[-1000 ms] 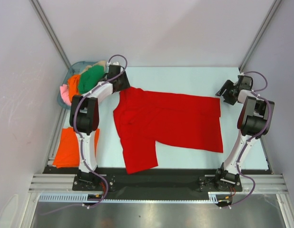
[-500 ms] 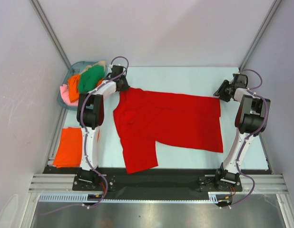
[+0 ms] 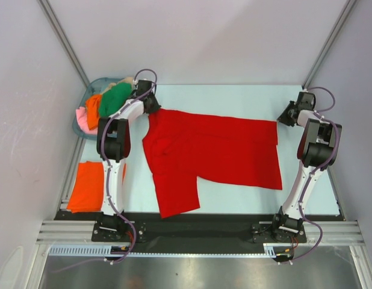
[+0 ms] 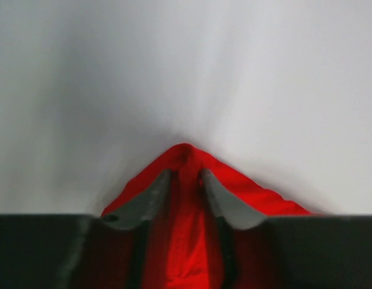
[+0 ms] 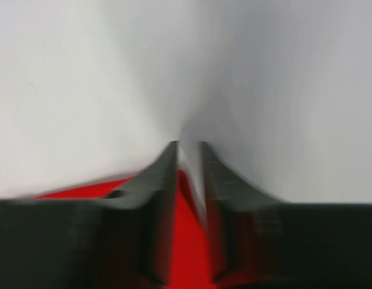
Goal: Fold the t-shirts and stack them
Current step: Fold the tshirt
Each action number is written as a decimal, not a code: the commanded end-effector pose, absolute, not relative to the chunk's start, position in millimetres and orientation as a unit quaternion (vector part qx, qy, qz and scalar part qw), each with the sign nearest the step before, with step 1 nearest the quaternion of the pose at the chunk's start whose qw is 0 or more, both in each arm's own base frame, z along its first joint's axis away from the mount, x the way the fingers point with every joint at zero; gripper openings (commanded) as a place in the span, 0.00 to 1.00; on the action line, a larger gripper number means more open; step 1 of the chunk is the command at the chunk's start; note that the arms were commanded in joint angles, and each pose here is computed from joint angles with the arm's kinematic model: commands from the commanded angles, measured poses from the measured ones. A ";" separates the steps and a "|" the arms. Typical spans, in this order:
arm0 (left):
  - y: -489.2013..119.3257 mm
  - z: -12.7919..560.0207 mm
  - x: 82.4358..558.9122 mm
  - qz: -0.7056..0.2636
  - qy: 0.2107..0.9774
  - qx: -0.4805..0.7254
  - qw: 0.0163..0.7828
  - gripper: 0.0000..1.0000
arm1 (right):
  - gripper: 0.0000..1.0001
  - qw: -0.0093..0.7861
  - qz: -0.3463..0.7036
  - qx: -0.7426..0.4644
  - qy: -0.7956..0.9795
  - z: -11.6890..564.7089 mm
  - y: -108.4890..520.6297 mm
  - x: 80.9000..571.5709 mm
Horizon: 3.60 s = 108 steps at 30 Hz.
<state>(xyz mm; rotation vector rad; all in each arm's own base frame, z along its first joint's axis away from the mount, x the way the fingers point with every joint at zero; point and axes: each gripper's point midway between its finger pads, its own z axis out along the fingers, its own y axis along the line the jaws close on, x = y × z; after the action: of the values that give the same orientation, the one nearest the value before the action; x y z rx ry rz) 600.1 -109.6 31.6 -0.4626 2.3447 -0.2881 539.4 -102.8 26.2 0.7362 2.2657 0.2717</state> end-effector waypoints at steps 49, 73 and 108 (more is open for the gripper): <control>-115.2 40.2 358.8 -0.122 0.930 -0.191 0.288 0.35 | 0.70 0.391 0.122 0.247 0.878 133.7 -53.6 421.3; -129.5 36.7 356.9 -0.154 0.929 -0.189 0.279 0.09 | 0.68 0.378 0.112 0.262 0.881 120.7 -56.4 419.0; -143.0 157.0 389.9 -0.213 0.878 -0.165 0.396 0.00 | 0.36 0.305 0.185 0.383 0.852 16.9 -69.8 407.0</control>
<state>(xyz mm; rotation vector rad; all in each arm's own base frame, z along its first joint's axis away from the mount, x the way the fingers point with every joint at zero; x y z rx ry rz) 383.3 -136.7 121.9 -0.4497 2.3061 -0.4917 406.3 -73.1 26.4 0.9958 2.2525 0.4660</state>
